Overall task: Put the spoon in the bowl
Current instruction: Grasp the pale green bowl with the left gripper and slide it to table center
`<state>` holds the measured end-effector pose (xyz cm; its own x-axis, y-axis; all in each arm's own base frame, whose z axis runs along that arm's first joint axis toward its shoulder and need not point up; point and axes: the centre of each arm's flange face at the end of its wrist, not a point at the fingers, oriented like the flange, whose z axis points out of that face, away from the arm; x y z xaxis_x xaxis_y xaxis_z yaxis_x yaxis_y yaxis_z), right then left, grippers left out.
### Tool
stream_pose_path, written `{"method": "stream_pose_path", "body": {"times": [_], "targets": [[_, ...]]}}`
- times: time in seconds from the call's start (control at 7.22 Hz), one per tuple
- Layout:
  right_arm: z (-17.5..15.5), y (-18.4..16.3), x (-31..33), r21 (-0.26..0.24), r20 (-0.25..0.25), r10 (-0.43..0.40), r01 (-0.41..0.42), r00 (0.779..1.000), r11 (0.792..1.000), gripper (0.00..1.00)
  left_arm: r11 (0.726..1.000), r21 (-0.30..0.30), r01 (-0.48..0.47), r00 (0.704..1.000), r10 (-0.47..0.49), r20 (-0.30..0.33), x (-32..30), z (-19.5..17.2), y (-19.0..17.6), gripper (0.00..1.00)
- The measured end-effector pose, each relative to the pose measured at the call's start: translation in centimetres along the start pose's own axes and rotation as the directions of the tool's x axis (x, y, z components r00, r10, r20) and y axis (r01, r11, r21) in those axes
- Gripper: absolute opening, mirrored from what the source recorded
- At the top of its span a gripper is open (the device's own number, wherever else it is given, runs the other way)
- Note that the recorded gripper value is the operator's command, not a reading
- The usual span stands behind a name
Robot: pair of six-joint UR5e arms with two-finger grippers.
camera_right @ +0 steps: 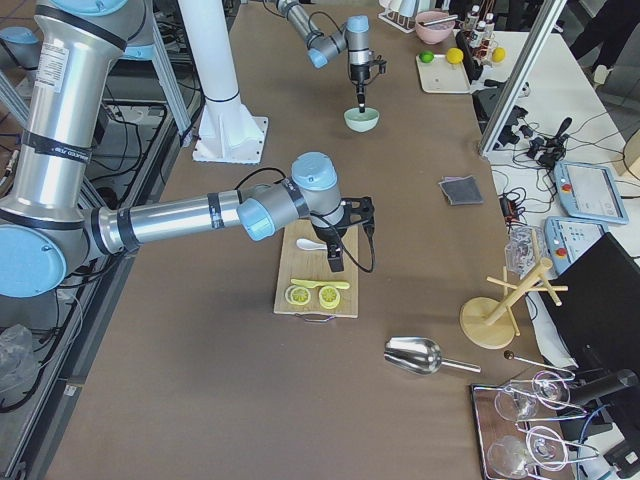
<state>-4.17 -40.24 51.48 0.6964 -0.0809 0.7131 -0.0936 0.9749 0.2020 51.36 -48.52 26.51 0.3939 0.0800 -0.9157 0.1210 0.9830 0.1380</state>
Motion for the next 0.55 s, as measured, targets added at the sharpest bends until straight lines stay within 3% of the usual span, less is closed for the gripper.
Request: {"method": "stream_pose_path", "body": {"times": [0.14,0.28,0.42,0.55], "targets": [[0.0,0.0,0.0,0.000,-0.001,0.002,-0.002,1.000,1.000,1.00,1.000,0.002,-0.001,1.000,0.001,0.017,2.6,1.6,1.5,0.18],[0.0,0.0,0.1,-0.001,-0.001,0.005,-0.005,1.000,1.000,1.00,1.000,-0.001,-0.008,1.000,0.008,0.022,4.1,2.7,2.7,0.76],[0.1,0.0,0.0,-0.001,-0.001,0.008,-0.008,1.000,1.000,1.00,1.000,-0.004,-0.017,1.000,0.017,0.019,5.0,3.3,3.7,0.98],[0.0,0.0,0.0,0.000,0.000,0.009,-0.009,1.000,1.000,1.00,1.000,0.007,-0.026,1.000,0.026,0.010,5.7,3.0,4.1,0.98]]}}
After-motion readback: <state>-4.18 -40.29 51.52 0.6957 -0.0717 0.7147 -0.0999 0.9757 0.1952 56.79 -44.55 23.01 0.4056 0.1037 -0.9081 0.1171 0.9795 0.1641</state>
